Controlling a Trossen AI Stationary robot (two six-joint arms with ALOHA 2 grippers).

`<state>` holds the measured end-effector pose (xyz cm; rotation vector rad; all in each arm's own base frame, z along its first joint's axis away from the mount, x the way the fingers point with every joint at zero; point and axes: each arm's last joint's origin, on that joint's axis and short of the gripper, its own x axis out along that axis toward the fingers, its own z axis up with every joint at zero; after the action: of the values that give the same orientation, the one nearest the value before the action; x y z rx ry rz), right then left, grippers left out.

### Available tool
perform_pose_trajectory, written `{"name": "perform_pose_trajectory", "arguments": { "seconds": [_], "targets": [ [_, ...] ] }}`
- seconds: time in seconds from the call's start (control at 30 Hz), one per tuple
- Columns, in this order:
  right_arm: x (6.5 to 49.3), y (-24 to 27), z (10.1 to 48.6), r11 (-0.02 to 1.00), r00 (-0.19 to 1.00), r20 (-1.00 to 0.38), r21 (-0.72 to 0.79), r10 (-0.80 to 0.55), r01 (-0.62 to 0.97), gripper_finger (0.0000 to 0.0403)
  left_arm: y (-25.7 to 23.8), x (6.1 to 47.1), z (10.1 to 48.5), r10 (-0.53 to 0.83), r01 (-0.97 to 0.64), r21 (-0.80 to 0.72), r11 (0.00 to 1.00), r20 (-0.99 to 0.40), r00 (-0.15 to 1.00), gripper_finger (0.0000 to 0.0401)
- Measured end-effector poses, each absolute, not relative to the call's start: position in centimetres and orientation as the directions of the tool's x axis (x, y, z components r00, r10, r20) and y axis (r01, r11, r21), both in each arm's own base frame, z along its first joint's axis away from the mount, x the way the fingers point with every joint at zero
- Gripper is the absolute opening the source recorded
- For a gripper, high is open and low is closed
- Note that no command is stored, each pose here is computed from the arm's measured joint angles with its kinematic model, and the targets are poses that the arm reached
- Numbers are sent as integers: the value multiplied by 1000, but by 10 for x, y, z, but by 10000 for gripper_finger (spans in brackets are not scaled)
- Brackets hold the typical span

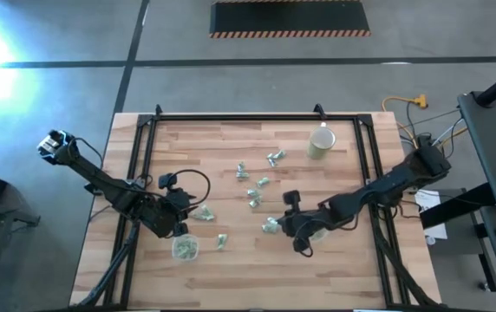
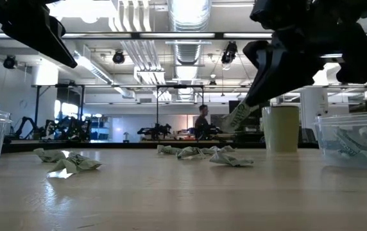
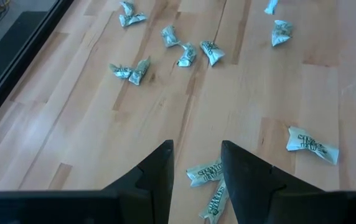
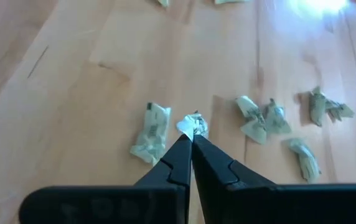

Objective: Pick and place Stevia / Truvia into bins
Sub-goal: Put the stevia packet into the right transparent container, then put the stevia packet into the left transparent container

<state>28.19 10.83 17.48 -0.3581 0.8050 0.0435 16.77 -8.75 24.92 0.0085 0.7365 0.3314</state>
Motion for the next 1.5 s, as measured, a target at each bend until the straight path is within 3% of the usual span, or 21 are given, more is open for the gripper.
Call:
{"name": "perform_pose_trajectory", "arguments": {
  "seconds": [0.43, 0.8, 1.23, 1.5],
  "targets": [
    [247, 107, 208, 967, 663, -744, -220, -84, -125, 9, -87, 168, 250, 326, -298, 156, 942, -637, 698, 116],
    [197, 120, 231, 998, 609, -793, -57, -25, -33, 8, -88, 169, 251, 319, -300, 140, 944, -629, 709, 116],
    [188, 131, 218, 999, 545, -838, -32, -33, 12, 8, -89, 171, 252, 310, -303, 120, 945, -618, 722, 116],
    [196, 130, 200, 1000, 448, -894, 1, -6, 17, 8, -89, 171, 252, 309, -303, 117, 946, -616, 724, 116]
  ]
}}
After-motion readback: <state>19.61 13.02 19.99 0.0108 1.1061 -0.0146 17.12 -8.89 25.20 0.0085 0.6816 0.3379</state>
